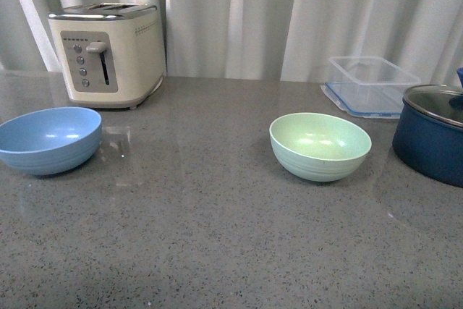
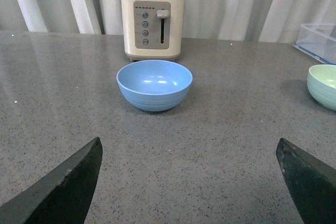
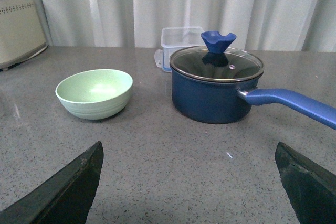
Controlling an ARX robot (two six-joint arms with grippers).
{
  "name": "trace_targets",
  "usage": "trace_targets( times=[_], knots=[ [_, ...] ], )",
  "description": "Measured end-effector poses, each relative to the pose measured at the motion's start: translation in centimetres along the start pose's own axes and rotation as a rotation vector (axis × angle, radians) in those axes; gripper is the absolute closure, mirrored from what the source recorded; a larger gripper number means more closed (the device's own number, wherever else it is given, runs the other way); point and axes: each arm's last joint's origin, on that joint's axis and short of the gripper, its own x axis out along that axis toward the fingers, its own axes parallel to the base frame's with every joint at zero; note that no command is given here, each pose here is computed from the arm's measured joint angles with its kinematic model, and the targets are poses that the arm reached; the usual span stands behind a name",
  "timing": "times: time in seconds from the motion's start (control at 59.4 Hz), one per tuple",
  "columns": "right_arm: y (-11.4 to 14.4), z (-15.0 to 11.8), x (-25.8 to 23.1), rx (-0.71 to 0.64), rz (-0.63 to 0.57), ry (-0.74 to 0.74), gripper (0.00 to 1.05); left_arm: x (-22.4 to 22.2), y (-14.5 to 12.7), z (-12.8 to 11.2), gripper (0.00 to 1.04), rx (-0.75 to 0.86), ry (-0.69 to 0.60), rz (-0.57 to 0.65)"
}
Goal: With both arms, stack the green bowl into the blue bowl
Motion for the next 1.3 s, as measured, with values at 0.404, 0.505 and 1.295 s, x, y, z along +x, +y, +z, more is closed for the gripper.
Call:
trace_targets(
  times=[0.404,0.505,1.295],
  knots=[
    [0.0,0.0,0.0,0.0,0.0,0.0,0.1,0.0,0.0,0.0,0.07,0.0,0.0,0.0],
    [0.0,0.0,0.0,0.0,0.0,0.0,0.1,0.0,0.0,0.0,0.07,0.0,0.0,0.0],
    [0.0,0.0,0.0,0.0,0.001,0.0,0.1,10.3,2.9,10.1,0.07,-0.276,0.238,0.195]
  ],
)
